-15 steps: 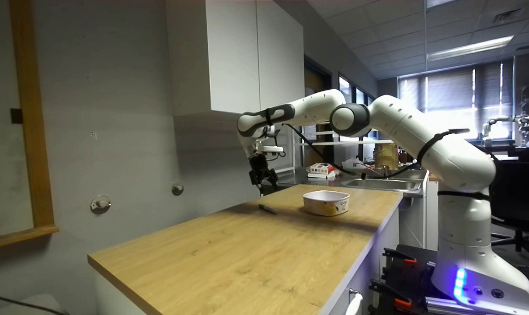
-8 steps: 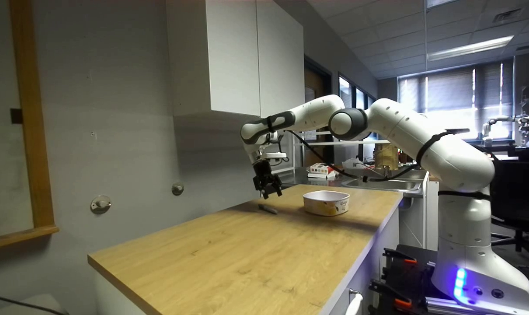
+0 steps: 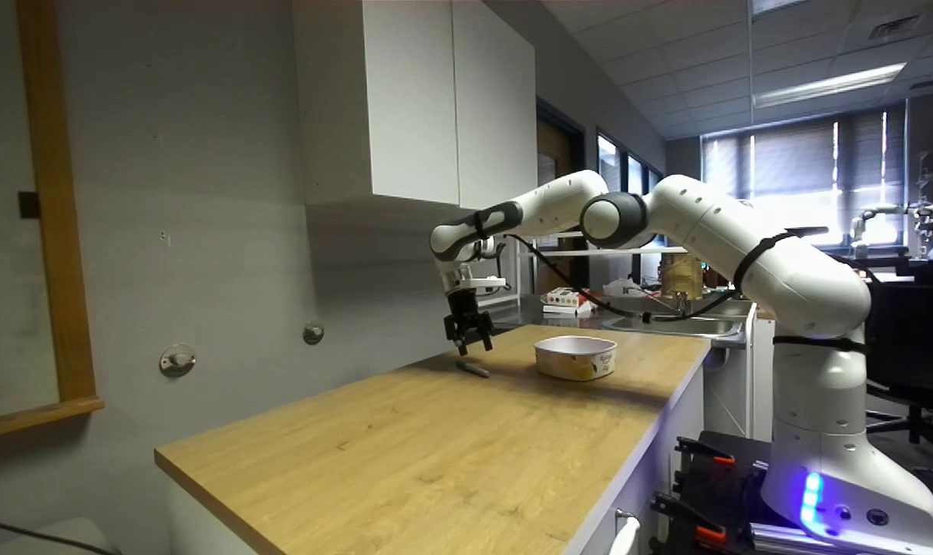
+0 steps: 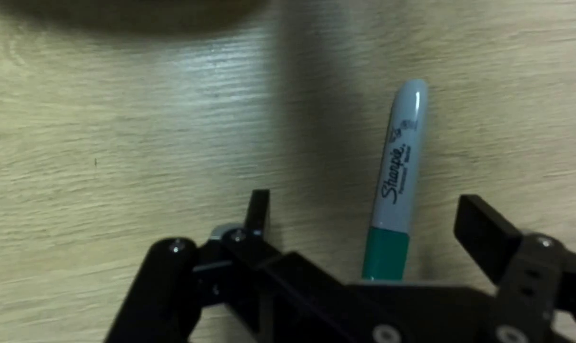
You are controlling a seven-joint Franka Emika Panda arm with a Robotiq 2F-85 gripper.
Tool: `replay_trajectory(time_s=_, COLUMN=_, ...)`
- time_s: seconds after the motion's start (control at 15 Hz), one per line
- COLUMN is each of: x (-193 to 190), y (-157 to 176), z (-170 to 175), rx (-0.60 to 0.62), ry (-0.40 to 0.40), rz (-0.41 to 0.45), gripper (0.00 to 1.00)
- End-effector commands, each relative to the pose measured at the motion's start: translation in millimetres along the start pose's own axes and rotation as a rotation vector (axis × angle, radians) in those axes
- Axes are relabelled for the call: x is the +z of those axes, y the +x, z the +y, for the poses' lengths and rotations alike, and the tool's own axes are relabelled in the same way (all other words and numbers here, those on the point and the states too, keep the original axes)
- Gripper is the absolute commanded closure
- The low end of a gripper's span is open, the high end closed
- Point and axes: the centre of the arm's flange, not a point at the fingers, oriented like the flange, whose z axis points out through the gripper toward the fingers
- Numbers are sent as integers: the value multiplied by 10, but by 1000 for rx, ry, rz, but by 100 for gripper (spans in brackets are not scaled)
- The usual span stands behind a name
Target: Put the marker in the bowl
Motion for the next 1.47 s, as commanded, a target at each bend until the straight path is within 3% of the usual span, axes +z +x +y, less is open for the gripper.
replay_trajectory(time_s=0.0, x=124, y=-67, z=-155, rx=25, ry=2, rz=30, gripper=0)
replay_trajectory(time_s=0.53, x=319, y=-149, z=-139, rx=50, ry=-14, rz=3, gripper=0)
replay_trajectory(time_s=0.6, x=332, y=-170, z=-109, rx=53, ry=-14, rz=1, gripper=25)
replay_trajectory(time_s=0.73, x=341, y=-206, z=-51, rx=60, ry=-16, rz=-4, gripper=31)
replay_trajectory(time_s=1.27, x=269, y=-301, z=161, rx=92, ry=-6, rz=-15, gripper=95)
replay_trajectory(time_s=1.4, x=226, y=-326, z=187, rx=95, ry=-7, rz=-13, gripper=100)
